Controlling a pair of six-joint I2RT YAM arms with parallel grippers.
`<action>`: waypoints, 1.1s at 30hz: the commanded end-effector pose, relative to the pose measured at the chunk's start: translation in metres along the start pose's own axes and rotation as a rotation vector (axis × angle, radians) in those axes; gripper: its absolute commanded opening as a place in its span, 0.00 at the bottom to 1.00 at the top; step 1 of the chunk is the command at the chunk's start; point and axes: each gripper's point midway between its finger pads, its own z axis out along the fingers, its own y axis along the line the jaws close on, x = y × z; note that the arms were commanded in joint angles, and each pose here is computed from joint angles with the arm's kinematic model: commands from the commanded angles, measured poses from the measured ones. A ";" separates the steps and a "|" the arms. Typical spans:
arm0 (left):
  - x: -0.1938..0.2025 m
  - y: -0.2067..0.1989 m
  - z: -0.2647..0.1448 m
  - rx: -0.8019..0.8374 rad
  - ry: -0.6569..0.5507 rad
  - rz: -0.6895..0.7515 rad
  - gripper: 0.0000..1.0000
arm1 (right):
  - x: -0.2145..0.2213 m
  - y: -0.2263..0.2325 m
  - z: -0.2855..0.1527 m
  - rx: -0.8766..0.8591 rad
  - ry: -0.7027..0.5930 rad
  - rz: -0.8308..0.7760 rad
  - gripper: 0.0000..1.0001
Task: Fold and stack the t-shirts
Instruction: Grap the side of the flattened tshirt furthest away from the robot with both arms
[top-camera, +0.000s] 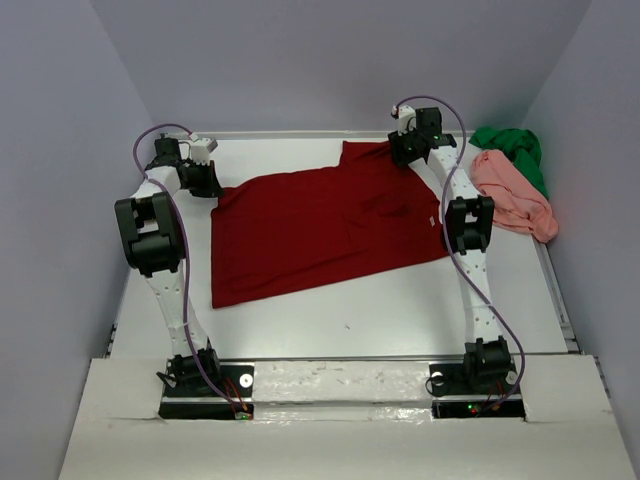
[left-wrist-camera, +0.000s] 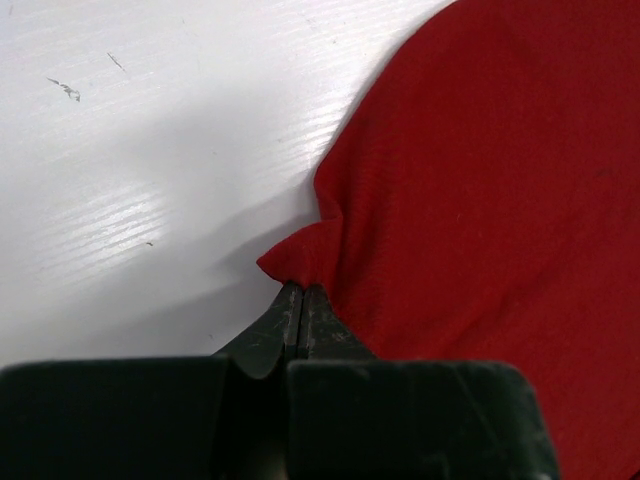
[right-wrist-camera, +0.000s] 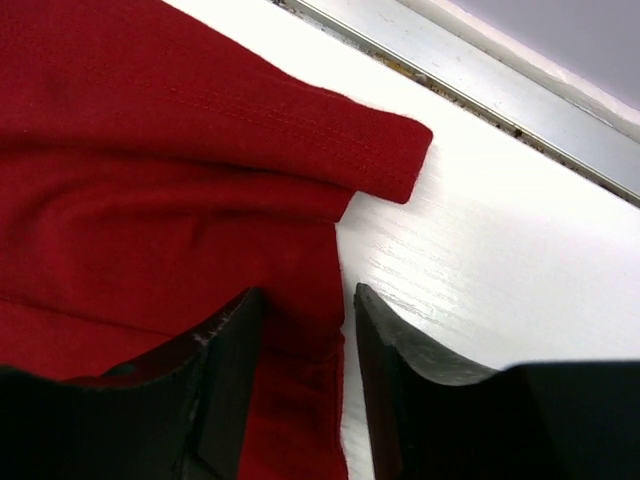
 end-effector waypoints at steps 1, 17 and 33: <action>-0.023 -0.012 -0.018 0.011 -0.045 0.051 0.00 | -0.004 0.002 0.004 0.005 -0.015 -0.035 0.46; -0.019 -0.013 -0.016 0.022 -0.034 0.054 0.00 | -0.011 0.006 0.007 0.016 -0.023 -0.104 0.02; -0.078 -0.003 -0.057 -0.143 -0.158 0.160 0.00 | -0.045 -0.006 -0.032 0.111 -0.051 -0.203 0.00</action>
